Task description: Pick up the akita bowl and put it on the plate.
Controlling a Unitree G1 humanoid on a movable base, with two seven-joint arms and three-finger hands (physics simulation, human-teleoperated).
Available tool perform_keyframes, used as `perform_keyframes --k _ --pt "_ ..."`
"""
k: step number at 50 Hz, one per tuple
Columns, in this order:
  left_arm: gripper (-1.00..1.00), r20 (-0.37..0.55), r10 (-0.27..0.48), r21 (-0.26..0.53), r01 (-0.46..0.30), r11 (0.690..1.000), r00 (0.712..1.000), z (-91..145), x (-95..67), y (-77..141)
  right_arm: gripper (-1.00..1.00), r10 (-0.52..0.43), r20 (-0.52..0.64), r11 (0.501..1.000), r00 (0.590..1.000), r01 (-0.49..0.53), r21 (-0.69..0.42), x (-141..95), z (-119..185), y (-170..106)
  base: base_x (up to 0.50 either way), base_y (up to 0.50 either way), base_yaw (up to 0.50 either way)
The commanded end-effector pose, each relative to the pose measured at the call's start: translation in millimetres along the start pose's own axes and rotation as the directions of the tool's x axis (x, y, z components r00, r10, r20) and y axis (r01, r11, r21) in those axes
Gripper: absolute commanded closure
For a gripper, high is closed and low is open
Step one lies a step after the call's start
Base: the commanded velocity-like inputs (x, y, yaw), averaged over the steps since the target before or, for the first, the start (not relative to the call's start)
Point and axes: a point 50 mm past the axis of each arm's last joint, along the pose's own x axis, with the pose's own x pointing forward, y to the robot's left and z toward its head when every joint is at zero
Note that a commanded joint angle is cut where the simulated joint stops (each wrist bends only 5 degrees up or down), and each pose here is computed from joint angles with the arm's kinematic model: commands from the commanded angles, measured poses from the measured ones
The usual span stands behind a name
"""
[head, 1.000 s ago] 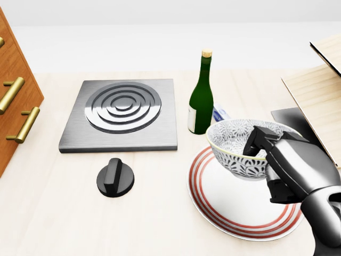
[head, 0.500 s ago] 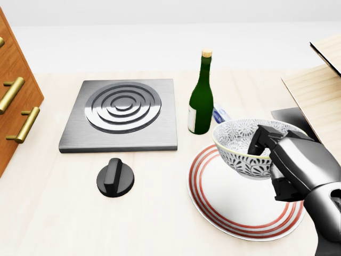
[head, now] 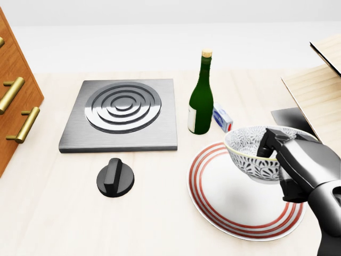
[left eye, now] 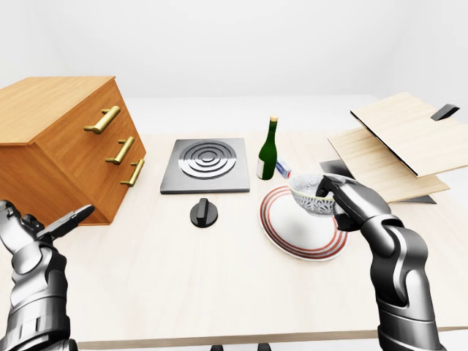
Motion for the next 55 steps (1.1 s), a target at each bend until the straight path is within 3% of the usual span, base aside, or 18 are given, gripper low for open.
perform_keyframes --k 1,13,31,55 --pt "-1.00 0.004 -0.001 -0.002 0.001 1.000 1.000 -1.6 -2.7 2.7 1.00 0.003 -0.034 1.000 0.999 -0.004 -0.020 0.6 -4.8 0.6 0.00 0.00 0.00" --pt "-1.00 0.000 -0.002 -0.004 0.002 1.000 1.000 -6.3 -6.5 3.9 1.00 -0.007 -0.024 0.999 1.000 0.006 -0.033 6.3 -0.5 -4.3 0.00 0.00 0.00" --pt "-1.00 -0.006 -0.004 -0.008 0.004 1.000 1.000 -9.9 -9.2 8.7 1.00 0.074 -0.010 0.997 0.997 -0.074 -0.023 22.1 2.6 8.3 0.00 0.00 0.00" --pt "-1.00 0.004 -0.004 -0.011 0.004 1.000 1.000 -6.9 -8.4 7.5 1.00 0.029 -0.007 0.999 1.000 -0.029 -0.024 23.8 2.9 2.6 0.00 0.00 0.00"
